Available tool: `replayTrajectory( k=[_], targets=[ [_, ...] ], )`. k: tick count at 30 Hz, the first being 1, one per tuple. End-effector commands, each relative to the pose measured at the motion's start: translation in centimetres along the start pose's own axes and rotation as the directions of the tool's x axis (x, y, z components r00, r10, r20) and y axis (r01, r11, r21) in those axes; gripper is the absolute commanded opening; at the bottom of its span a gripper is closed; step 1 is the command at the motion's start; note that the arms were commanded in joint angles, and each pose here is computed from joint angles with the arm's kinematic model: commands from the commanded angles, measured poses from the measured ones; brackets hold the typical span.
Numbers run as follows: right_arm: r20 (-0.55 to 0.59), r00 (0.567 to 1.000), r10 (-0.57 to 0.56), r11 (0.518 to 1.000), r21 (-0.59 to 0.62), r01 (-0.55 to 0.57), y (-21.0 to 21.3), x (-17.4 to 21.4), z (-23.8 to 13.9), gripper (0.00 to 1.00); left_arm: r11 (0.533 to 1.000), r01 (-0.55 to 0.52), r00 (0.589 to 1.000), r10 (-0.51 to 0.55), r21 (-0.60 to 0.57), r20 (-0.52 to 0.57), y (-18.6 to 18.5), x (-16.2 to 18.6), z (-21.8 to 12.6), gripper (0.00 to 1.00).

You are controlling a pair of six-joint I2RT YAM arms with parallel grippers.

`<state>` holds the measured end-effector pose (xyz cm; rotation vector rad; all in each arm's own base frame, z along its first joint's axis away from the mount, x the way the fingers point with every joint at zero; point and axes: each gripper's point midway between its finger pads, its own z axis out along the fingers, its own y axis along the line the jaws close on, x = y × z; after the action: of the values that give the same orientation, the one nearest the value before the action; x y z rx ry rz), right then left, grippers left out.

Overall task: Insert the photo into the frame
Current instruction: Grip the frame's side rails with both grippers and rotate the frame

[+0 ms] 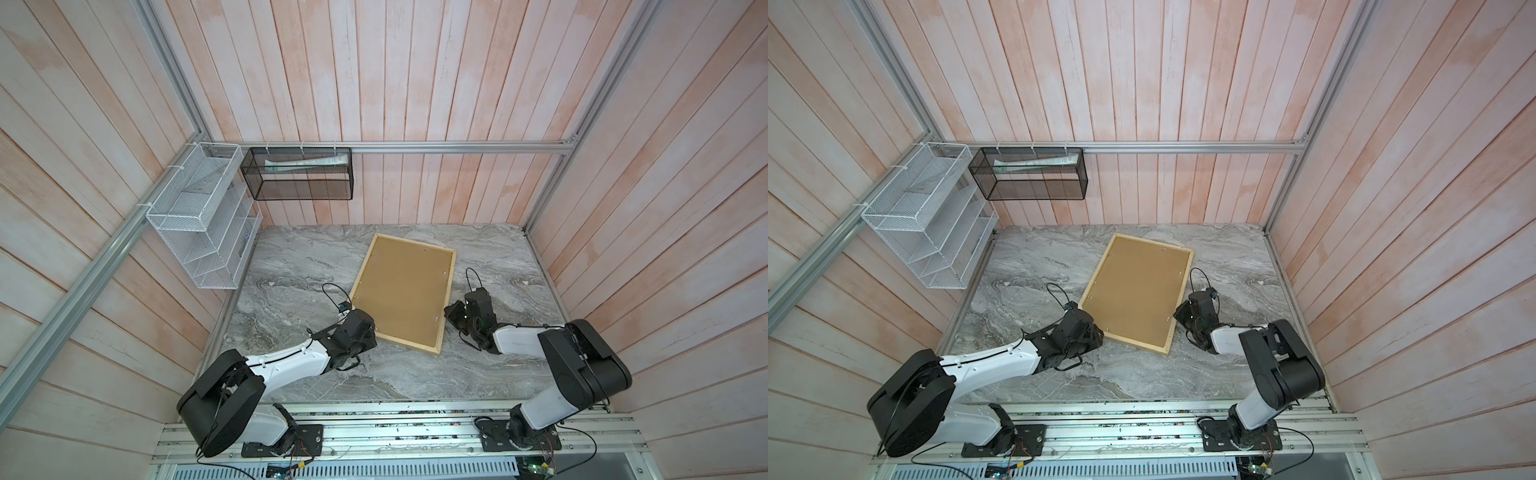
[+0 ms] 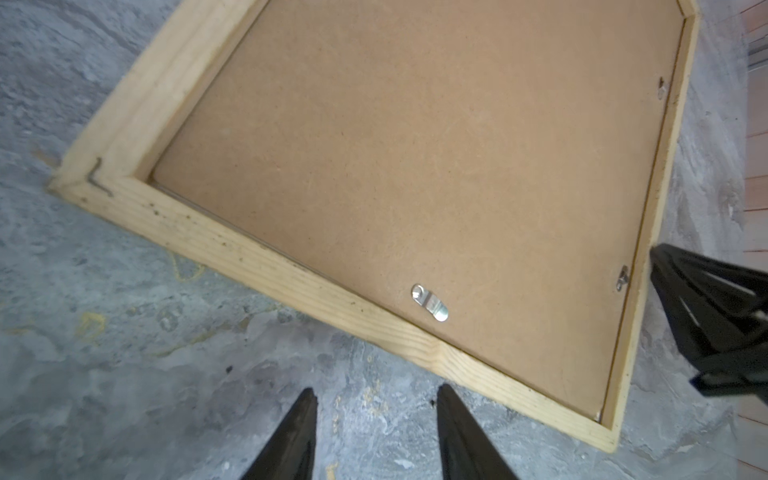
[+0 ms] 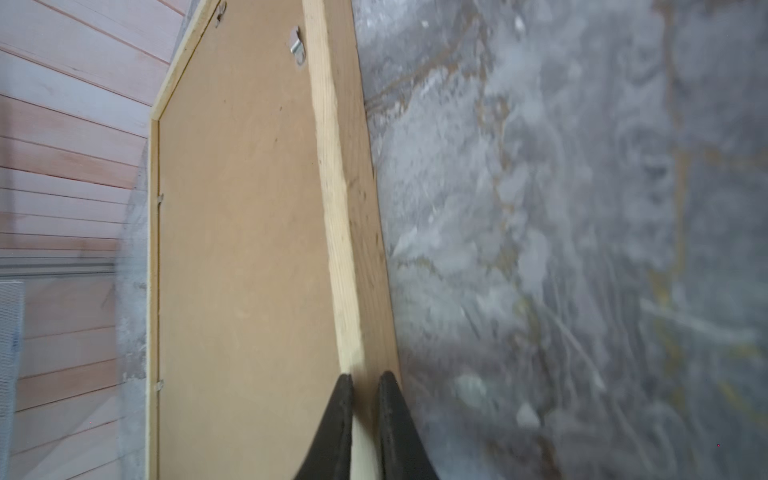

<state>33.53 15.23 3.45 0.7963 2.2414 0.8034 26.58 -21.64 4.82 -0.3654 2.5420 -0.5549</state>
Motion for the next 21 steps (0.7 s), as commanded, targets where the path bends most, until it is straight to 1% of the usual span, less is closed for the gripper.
replayTrajectory(
  k=[1,5,6,9,13,15,16,21],
  targets=[
    [-0.009,0.985,0.175,0.98,0.098,-0.173,-3.7,3.2,-1.4,0.06,1.0,0.008,1.0,-0.008,-0.008,0.016,-0.6,-0.5,0.2,0.49],
    [-0.038,0.992,0.118,0.99,0.081,-0.115,-2.4,3.7,-1.7,0.12,1.0,0.004,1.0,-0.004,-0.01,0.01,-0.7,-0.3,0.5,0.5],
    [-0.042,0.994,0.097,0.993,0.076,-0.094,-2.0,3.6,-1.7,0.16,1.0,0.003,1.0,-0.003,-0.009,0.009,-0.8,-0.3,0.6,0.5],
    [-0.04,0.999,0.028,0.998,0.061,-0.026,-1.0,3.1,-1.8,0.2,1.0,-0.006,1.0,0.006,0.02,0.002,-1.5,-0.2,0.7,0.51],
    [0.009,0.998,-0.054,0.997,0.054,0.054,0.3,1.7,-2.3,0.25,0.999,-0.021,1.0,0.021,0.045,0.0,-2.6,-0.3,0.9,0.51],
    [0.04,0.995,-0.091,0.995,0.05,0.089,1.0,0.7,-2.8,0.26,0.998,-0.03,1.0,0.031,0.052,-0.006,-3.1,-0.2,1.1,0.51],
    [0.058,0.992,-0.109,0.993,0.049,0.106,1.4,0.2,-3.1,0.29,0.998,-0.036,0.999,0.036,0.054,-0.009,-3.4,-0.2,1.2,0.51],
    [0.14,0.976,-0.168,0.986,0.047,0.163,2.7,-2.1,-4.4,0.3,0.998,-0.054,0.998,0.055,0.035,-0.032,-4.3,0.2,2.5,0.51]
  ],
)
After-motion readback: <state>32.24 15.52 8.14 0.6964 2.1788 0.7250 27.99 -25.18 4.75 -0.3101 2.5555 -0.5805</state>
